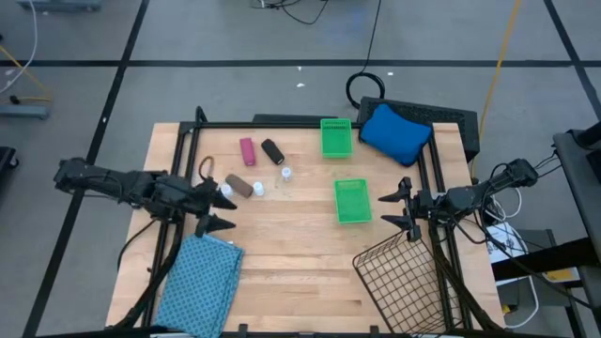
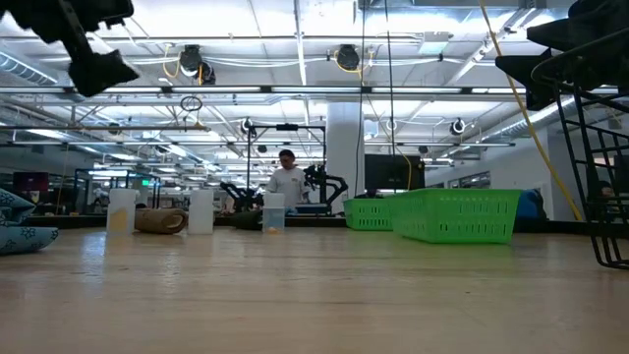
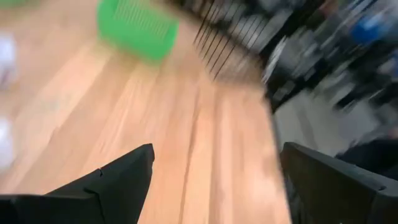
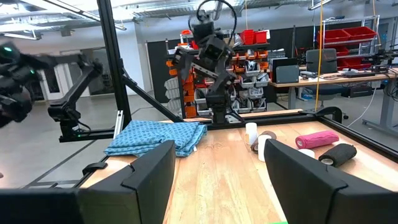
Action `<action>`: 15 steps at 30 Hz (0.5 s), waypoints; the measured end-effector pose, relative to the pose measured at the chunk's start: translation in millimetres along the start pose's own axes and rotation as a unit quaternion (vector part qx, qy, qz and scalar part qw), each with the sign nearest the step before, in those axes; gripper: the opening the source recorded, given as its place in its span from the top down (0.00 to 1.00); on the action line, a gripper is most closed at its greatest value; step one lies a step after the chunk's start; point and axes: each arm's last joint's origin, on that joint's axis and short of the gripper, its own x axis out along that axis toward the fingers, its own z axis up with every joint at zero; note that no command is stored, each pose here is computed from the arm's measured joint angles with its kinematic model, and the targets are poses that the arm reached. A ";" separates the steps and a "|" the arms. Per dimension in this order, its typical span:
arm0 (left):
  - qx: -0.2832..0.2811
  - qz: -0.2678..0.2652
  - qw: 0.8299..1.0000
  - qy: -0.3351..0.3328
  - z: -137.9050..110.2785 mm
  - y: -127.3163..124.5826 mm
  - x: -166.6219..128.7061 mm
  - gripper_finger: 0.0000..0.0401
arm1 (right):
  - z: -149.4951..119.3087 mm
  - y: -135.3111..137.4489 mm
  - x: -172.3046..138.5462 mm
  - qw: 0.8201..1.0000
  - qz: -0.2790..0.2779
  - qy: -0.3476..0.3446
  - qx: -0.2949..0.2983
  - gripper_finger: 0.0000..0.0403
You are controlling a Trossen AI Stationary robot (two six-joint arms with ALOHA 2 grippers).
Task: Pick & Place Medicine items
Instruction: Put the blue gown into the wire basket
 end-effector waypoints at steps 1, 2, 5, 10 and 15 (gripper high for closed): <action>-0.005 0.017 0.999 0.036 3.1 -5.3 0.1 0.09 | 0.0 0.0 0.0 1.000 0.000 0.000 0.000 0.41; -0.012 0.033 0.997 0.074 4.9 -10.4 1.5 0.09 | 0.0 0.0 0.0 1.000 0.000 0.000 0.000 0.41; -0.064 0.076 0.980 0.171 4.8 -26.1 9.0 0.09 | 0.0 0.0 0.0 1.000 0.000 0.000 0.000 0.41; -0.232 0.146 0.913 0.303 -17.3 -47.1 29.4 0.09 | 0.0 0.0 0.0 1.000 0.000 0.000 0.000 0.41; -0.317 0.221 0.848 0.363 -53.2 -68.8 44.5 0.09 | 0.0 0.0 0.0 1.000 0.000 0.000 0.000 0.41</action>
